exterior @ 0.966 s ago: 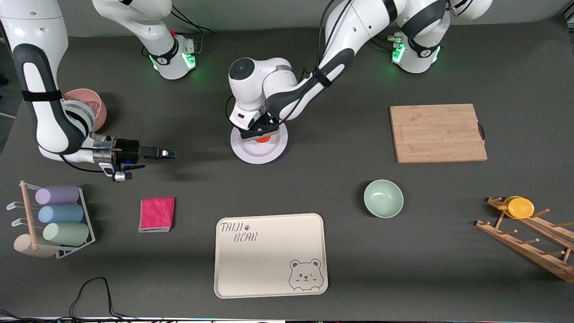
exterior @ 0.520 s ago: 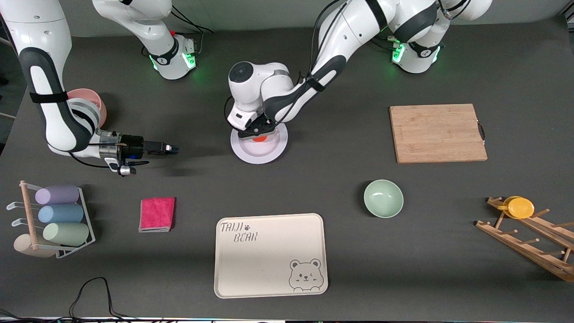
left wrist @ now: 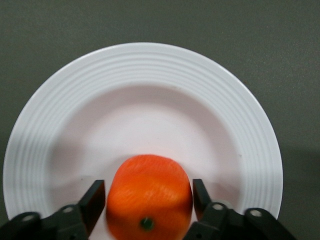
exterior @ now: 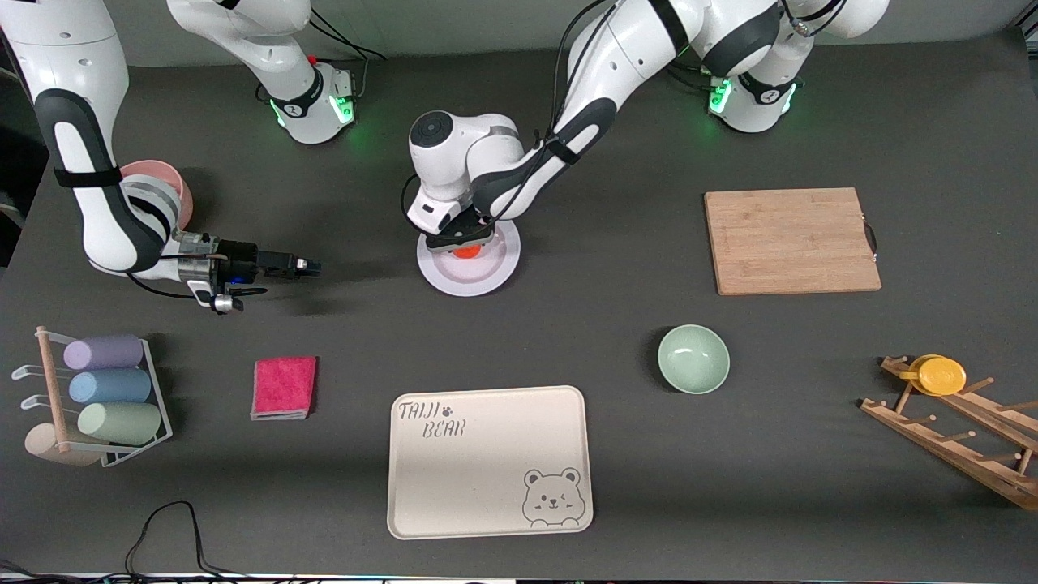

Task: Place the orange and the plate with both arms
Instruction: 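Lower the orange onto the plate and open the left gripper, then withdraw the left gripper while the right gripper grasps the plate rim, then slide the plate with the right gripper onto the bear tray, then settle the plate on the tray and open the right gripper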

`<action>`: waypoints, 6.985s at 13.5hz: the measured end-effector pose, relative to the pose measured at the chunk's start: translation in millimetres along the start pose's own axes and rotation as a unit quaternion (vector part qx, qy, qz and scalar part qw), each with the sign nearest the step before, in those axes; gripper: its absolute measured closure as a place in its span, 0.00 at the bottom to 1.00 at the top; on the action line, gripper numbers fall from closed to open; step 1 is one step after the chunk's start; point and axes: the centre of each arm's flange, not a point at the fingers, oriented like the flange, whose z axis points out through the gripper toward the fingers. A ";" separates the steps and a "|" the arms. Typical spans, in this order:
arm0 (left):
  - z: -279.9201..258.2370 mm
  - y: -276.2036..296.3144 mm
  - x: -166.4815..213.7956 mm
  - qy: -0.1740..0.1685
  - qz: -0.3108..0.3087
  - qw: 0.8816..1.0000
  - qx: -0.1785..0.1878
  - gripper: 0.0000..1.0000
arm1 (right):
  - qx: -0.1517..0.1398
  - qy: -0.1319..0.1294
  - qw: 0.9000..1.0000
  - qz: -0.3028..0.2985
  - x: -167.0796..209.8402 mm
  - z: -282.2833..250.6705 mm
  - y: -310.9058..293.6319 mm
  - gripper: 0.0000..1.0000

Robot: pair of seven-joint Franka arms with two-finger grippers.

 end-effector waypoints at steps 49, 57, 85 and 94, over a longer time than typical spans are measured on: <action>-371.6 -577.2 377.2 -0.045 0.122 0.991 0.021 0.00 | 0.061 0.012 0.976 -0.207 -76.0 202.4 75.1 0.96; -374.0 -573.3 374.7 -0.052 0.128 0.990 0.019 0.00 | 0.087 0.004 0.993 -0.082 -61.3 204.6 61.3 0.96; -370.6 -573.0 370.6 -0.071 0.138 0.988 0.014 0.00 | 0.088 0.113 0.988 -0.058 289.5 219.9 -56.0 0.96; -370.5 -572.1 370.4 -0.071 0.139 0.988 0.013 0.00 | 0.080 0.119 0.986 -0.084 291.8 224.5 -46.1 0.68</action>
